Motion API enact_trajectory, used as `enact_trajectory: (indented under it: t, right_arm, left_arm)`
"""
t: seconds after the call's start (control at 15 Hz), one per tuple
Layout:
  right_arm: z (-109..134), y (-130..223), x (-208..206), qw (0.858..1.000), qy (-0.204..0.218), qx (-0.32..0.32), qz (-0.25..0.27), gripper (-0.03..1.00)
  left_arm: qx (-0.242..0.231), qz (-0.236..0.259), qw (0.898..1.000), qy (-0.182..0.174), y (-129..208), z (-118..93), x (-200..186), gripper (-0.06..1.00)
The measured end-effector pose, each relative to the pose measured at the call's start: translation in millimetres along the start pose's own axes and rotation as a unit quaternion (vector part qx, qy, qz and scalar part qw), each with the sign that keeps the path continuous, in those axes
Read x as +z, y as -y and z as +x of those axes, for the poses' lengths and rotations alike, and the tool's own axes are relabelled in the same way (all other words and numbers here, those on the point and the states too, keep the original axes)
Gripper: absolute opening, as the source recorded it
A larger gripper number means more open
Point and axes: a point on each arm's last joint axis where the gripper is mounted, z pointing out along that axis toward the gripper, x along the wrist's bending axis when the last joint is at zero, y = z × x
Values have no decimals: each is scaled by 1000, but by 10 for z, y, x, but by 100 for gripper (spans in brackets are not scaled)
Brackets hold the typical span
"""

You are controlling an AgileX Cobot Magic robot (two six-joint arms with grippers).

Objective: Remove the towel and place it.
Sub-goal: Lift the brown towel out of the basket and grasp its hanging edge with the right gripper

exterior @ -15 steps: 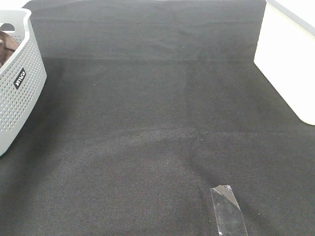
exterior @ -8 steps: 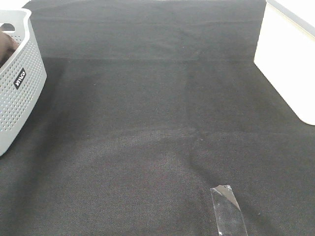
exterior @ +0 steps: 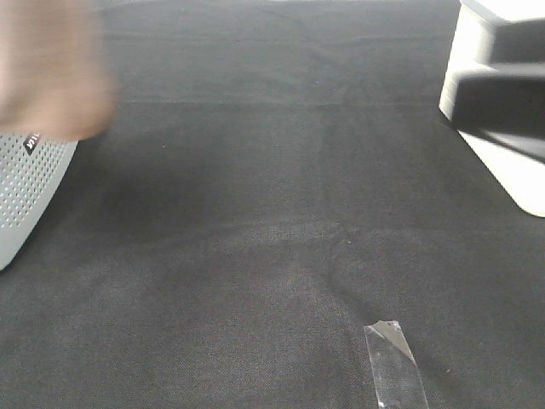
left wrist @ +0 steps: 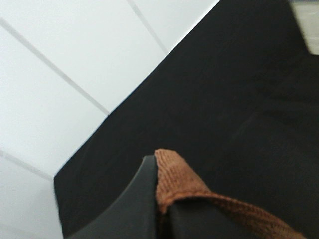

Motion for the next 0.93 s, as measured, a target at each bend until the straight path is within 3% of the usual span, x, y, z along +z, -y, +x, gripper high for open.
enact_trajectory:
  t: [0.07, 0.13, 0.33, 0.47, 0.67, 0.93]
  right_arm:
    - [0, 0, 0, 1000, 0, 0, 0, 83]
    - [-253, 136, 215, 998, -59, 18, -7, 83]
    - [-636, 422, 459, 998, -54, 44, -2, 83]
    - [-739, 554, 573, 997, -59, 44, 14, 83]
    - [-738, 590, 1019, 992, -113, 30, 49, 83]
    - [-745, 414, 1386, 988, -148, 26, 46, 83]
  left_arm:
    - [0, 0, 1000, 0, 0, 0, 0, 0]
    - [55, -17, 998, 31, -108, -205, 72, 0]
    - [104, -36, 992, 62, -211, -429, 149, 0]
    - [110, -56, 990, 64, -270, -483, 145, 0]
    - [120, -107, 985, 65, -410, -591, 120, 0]
    - [123, -114, 983, 76, -446, -686, 154, 0]
